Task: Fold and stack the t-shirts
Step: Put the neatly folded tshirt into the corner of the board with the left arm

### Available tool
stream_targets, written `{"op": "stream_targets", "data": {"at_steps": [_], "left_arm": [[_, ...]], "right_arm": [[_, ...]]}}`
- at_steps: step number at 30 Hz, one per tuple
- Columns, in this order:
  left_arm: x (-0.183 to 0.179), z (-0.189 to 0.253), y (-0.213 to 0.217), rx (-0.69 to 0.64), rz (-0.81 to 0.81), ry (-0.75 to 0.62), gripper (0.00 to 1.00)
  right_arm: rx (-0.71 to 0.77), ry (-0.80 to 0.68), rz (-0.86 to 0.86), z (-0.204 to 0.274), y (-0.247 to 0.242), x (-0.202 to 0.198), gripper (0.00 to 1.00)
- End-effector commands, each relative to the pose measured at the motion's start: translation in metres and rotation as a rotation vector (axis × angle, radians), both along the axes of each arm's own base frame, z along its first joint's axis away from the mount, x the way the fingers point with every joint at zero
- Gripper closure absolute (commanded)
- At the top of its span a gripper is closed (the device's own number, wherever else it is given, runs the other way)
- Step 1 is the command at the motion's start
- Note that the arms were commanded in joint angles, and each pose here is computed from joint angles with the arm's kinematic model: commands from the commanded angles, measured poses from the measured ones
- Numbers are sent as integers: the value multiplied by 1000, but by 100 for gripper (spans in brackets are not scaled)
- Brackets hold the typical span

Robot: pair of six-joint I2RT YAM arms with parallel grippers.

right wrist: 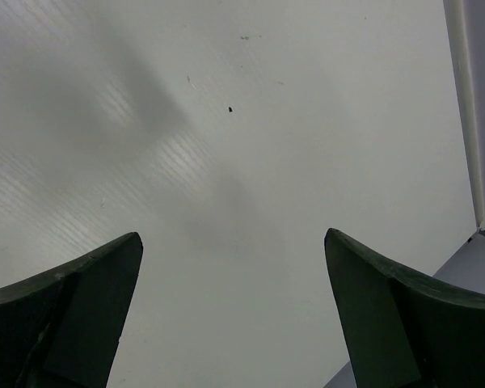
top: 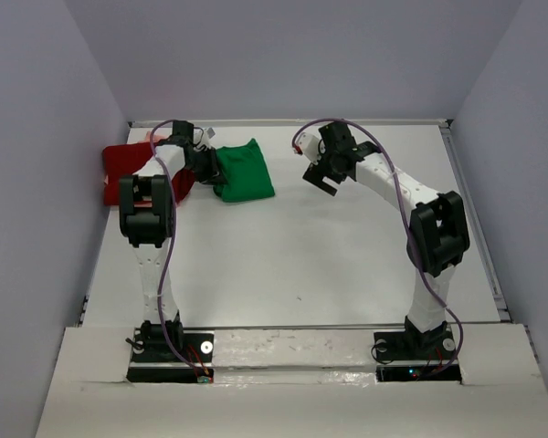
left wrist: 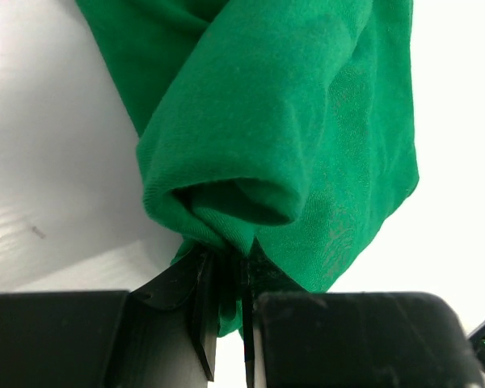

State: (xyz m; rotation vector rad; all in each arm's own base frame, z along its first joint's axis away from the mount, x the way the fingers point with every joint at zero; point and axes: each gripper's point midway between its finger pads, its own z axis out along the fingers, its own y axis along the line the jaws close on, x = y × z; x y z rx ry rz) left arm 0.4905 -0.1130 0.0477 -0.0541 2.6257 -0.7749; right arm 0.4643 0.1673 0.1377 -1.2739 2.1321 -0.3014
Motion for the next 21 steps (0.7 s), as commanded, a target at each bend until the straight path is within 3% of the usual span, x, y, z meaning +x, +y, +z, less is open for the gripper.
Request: {"op": "stream_targets", "data": {"at_steps": [1, 21], "left_arm": [[-2, 40, 18, 93, -17, -73, 100], [-5, 79, 64, 350, -15, -117, 100]], "right_arm": [[58, -62, -10, 28, 1, 0, 0], [74, -54, -8, 27, 3, -3, 0]]}}
